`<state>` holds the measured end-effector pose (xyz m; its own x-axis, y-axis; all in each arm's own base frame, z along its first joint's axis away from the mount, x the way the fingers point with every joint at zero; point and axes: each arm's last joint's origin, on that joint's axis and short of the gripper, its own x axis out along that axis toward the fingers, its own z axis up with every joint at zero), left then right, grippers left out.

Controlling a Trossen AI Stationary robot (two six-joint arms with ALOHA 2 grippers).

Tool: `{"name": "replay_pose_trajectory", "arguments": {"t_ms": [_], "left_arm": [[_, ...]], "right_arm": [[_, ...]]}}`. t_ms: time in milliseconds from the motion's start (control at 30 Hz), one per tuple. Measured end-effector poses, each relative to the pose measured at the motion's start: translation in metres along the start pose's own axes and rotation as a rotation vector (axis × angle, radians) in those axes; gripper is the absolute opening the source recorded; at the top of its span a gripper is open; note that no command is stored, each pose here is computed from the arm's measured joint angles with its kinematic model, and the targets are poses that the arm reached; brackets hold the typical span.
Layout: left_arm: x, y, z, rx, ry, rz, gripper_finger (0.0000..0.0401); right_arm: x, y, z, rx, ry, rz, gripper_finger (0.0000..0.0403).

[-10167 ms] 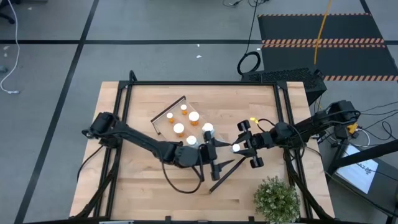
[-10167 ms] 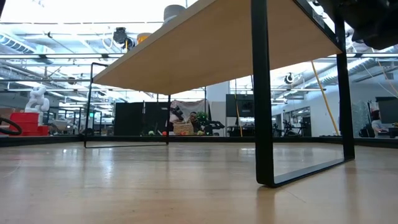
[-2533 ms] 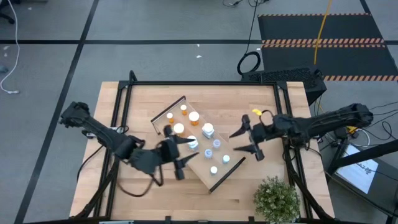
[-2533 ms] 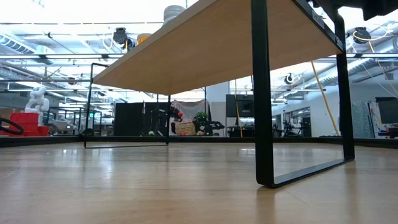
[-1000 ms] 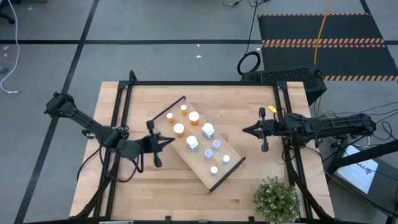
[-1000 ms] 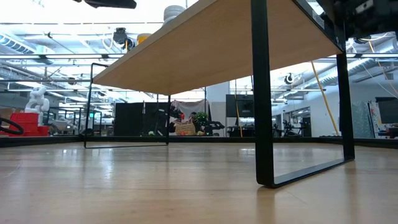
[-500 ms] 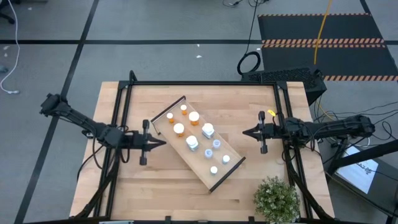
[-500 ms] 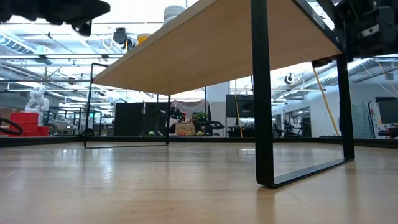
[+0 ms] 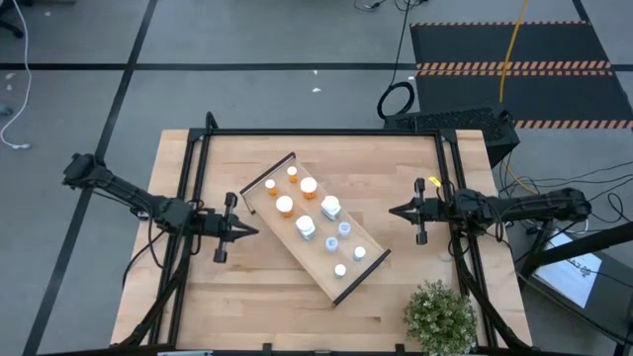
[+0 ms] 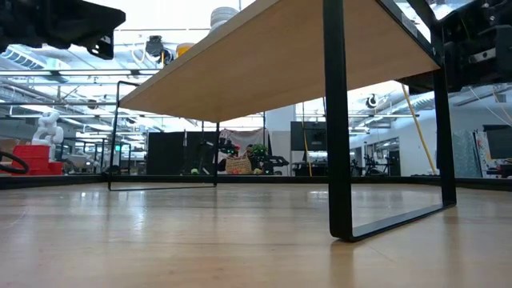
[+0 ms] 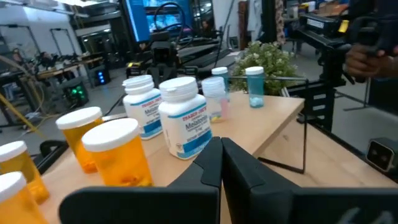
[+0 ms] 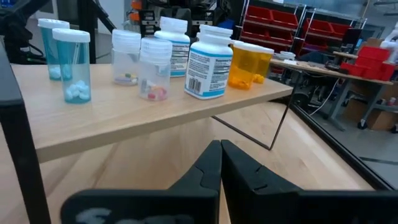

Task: Pick and place medicine bottles onto shelf by color
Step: Return to Home Position

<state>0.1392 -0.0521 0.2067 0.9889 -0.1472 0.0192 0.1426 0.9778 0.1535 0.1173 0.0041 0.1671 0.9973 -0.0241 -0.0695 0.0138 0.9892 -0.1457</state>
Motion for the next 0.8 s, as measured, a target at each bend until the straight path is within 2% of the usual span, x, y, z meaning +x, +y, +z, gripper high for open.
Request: {"name": "replay_pose_trajectory", "arguments": {"t_ms": [133, 367, 800], "left_arm": [[0.000, 0.001, -0.004, 0.018, 0.004, -0.027, 0.0006], [-0.006, 0.008, -0.020, 0.027, 0.032, 0.023, 0.0005], [-0.025, 0.017, -0.035, -0.004, -0.038, 0.036, 0.0007]], "right_arm": [[-0.002, 0.000, 0.000, 0.003, -0.022, -0.001, 0.0000], [-0.005, -0.001, 0.002, 0.013, -0.056, -0.005, 0.0000], [-0.011, -0.001, 0.004, 0.028, -0.089, -0.008, 0.0000]]}}
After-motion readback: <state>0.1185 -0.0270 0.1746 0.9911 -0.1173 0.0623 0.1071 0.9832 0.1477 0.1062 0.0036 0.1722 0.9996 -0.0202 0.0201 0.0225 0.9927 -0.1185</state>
